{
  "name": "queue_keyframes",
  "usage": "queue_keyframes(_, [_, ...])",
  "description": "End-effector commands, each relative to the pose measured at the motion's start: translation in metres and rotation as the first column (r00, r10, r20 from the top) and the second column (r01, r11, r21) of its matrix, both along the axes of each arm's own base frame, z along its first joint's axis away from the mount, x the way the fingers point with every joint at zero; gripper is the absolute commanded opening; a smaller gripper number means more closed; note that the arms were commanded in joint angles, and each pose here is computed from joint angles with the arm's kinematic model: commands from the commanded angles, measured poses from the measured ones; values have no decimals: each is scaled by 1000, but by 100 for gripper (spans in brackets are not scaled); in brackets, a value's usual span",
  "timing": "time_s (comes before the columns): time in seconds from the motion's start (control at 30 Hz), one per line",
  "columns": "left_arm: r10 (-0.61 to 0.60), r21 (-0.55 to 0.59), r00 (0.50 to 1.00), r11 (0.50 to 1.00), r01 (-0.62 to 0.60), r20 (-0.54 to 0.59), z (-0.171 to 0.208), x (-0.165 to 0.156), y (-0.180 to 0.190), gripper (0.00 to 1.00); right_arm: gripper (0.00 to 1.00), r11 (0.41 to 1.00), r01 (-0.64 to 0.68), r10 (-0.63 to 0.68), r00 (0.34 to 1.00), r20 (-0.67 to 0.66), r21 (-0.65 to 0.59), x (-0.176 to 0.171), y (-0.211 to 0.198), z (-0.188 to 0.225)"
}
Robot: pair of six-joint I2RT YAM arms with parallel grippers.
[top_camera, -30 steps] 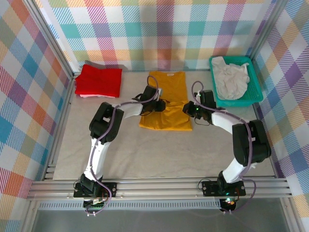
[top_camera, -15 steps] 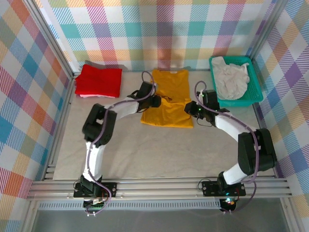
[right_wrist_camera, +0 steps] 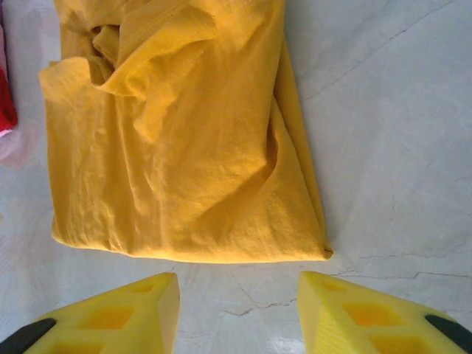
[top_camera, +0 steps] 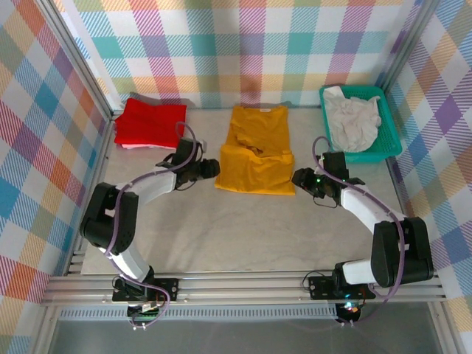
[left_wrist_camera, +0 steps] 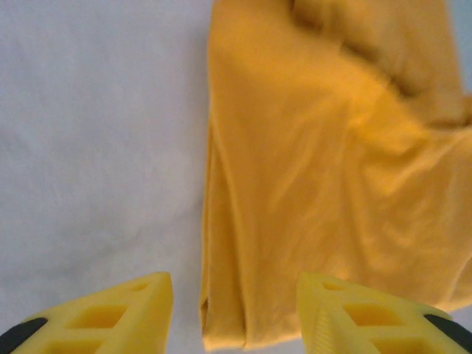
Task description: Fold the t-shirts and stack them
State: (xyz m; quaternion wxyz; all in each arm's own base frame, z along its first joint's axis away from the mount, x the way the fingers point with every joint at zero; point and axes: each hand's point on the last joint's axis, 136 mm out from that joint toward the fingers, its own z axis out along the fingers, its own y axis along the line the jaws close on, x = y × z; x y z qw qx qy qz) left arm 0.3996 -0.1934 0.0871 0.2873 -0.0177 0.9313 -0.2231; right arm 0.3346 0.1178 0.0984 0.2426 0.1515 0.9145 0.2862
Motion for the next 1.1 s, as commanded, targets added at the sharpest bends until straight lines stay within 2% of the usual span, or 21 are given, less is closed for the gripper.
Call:
queue_keyframes(0.0, [-23,-57,997,998,19,-68,-10,-15,-10,52,47,1000,-16,16,1000,8,23,-1,4,5])
queue_keyframes(0.23, [-37,-38,991,999,32,-125,-33,-26,-18,54,49,999,-28,28,1000,15,44,4,9,6])
queue_keyframes(0.53, [-51,-39,989,998,46,-136,-48,-13,-30,53,49,997,-35,33,999,23,64,4,12,7])
queue_keyframes(0.7, [-66,-54,989,997,59,-132,-52,-9,-39,49,49,997,-35,33,999,24,63,4,11,7])
queue_keyframes(0.87, [-83,-64,990,995,76,-115,-49,-5,-48,38,49,996,-43,42,999,14,84,2,15,3])
queue_keyframes(1.0, [-87,-64,990,995,81,-108,-46,-3,-50,23,48,996,-37,38,999,-6,83,-3,14,-1])
queue_keyframes(1.07, [-85,-60,991,995,79,-106,-45,-4,-50,12,49,997,-21,23,999,-33,71,-7,11,-6])
